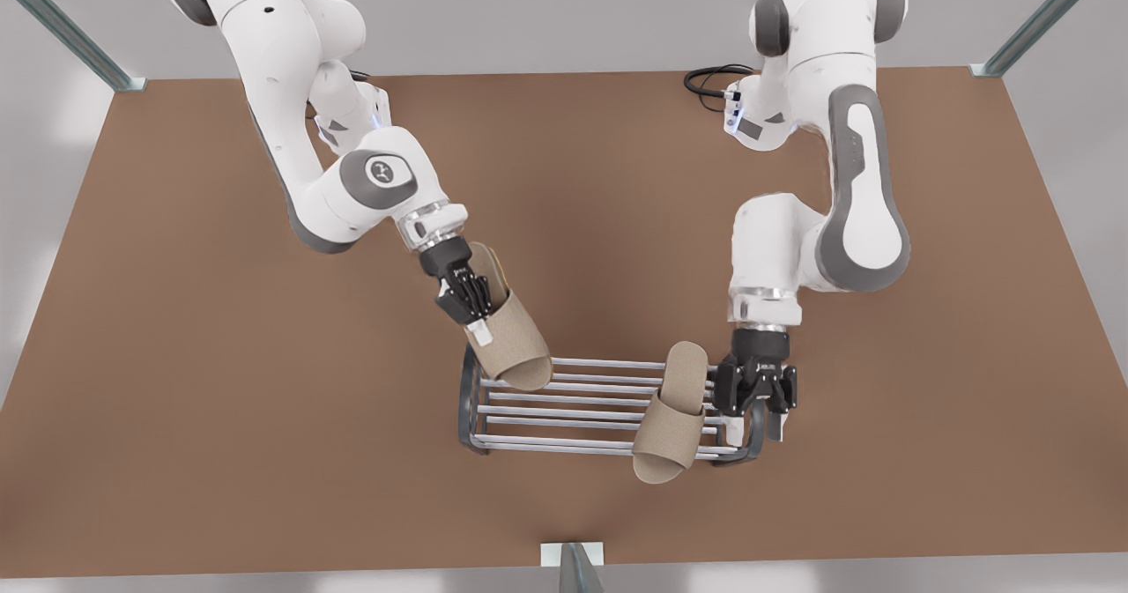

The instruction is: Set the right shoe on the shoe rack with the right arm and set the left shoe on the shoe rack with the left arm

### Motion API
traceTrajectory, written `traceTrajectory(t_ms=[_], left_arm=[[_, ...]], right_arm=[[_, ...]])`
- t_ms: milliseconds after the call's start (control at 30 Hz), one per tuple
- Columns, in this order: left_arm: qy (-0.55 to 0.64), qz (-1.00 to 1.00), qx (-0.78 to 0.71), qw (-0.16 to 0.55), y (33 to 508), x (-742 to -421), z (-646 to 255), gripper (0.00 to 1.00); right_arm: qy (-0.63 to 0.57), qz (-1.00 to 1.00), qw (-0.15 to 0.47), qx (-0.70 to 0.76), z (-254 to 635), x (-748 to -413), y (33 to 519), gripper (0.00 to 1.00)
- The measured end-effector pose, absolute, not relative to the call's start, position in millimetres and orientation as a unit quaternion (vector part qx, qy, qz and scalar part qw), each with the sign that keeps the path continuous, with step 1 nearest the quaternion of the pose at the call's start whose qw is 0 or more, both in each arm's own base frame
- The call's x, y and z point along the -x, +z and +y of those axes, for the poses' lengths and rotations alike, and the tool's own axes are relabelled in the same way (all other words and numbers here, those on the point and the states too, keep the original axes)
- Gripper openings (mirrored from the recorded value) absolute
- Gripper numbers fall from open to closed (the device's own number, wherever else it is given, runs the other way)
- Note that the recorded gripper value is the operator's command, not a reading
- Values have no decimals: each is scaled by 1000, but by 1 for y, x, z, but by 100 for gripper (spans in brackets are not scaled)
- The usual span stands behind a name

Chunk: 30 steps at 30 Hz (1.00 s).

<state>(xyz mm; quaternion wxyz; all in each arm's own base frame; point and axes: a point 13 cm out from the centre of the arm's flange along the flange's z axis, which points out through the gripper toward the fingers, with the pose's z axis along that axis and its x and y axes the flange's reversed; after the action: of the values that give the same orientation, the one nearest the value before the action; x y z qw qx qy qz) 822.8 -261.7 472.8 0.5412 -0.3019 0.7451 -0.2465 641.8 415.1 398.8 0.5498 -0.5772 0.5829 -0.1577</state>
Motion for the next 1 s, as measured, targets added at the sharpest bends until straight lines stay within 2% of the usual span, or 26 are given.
traceTrajectory(t_ms=[33,67,100,167,233,333,433,533,633,1000], left_arm=[[-253,706,403,525,516,-836,-220,100],[-236,677,495,491,538,-841,-168,100],[-200,668,565,441,538,-834,-122,100],[-125,685,637,333,537,-792,-49,100],[-58,731,641,225,522,-737,-16,100],[-14,824,561,77,496,-663,-51,100],[39,888,457,-47,438,-608,-84,100],[55,918,379,-106,425,-581,-83,100],[55,939,310,-136,428,-565,-82,100],[31,976,129,-170,448,-537,-83,100]], right_arm=[[-149,579,557,577,438,-641,400,21],[-143,576,561,577,459,-640,398,21],[-137,578,563,575,475,-641,391,21],[-128,586,561,570,494,-650,372,21],[-134,596,556,563,491,-668,355,21],[-145,612,542,557,479,-692,319,21],[-142,618,531,562,489,-691,287,21],[-142,617,530,564,498,-691,276,21],[-147,618,530,562,497,-695,273,21],[-175,619,538,545,489,-712,270,21]])
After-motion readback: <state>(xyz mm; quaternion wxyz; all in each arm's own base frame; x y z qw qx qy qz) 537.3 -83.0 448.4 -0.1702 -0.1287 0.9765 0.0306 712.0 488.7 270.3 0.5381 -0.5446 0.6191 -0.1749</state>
